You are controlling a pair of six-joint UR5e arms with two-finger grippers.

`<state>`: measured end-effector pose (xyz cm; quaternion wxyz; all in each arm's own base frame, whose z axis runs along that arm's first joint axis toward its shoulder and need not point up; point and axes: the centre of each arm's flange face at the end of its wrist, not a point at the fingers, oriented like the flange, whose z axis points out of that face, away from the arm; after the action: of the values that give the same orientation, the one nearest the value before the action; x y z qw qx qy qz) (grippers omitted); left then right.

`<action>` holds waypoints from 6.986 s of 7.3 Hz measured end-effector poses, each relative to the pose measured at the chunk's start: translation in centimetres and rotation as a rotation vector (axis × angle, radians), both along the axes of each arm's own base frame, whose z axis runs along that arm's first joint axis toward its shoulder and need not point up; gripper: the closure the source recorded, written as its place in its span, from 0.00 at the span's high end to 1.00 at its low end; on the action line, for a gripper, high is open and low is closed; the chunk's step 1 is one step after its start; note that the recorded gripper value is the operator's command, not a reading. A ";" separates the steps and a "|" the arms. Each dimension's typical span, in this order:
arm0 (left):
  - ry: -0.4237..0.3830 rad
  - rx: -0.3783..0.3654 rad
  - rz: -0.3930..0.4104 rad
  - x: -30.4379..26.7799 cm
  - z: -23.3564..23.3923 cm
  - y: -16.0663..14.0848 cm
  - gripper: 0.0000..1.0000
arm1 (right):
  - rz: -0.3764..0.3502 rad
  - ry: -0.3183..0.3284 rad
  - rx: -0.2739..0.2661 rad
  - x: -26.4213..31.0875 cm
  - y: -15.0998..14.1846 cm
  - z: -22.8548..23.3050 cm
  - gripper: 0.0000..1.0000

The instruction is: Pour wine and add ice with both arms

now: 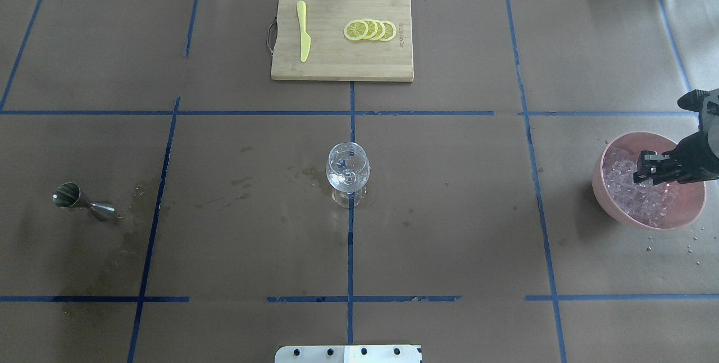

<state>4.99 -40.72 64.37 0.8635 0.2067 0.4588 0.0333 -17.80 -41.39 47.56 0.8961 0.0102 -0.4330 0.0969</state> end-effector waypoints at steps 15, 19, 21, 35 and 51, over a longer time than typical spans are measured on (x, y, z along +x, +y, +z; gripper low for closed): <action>0.001 0.008 -0.007 0.0 -0.5 -0.1 1.00 | 0.180 -0.358 -0.100 -28.0 1.8 -36.3 1.00; -0.001 0.007 -0.006 0.0 -0.4 -0.3 1.00 | 0.194 -0.353 -0.106 -25.5 0.9 -34.9 1.00; -0.028 0.012 -0.023 -0.1 -0.2 -0.7 1.00 | 0.190 -0.313 -0.116 -20.0 -2.1 -30.6 1.00; -0.259 -0.058 0.063 -8.9 -12.3 -10.5 1.00 | -0.209 0.134 0.231 16.9 -6.6 3.7 1.00; -0.207 -0.182 0.163 -8.6 -3.3 -5.5 1.00 | -0.245 0.153 0.114 19.1 -8.0 11.2 1.00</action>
<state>-3.61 -46.26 61.04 0.9158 0.0852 0.3836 0.0828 1.27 -49.40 58.71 0.9295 0.0153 -0.3664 -0.0391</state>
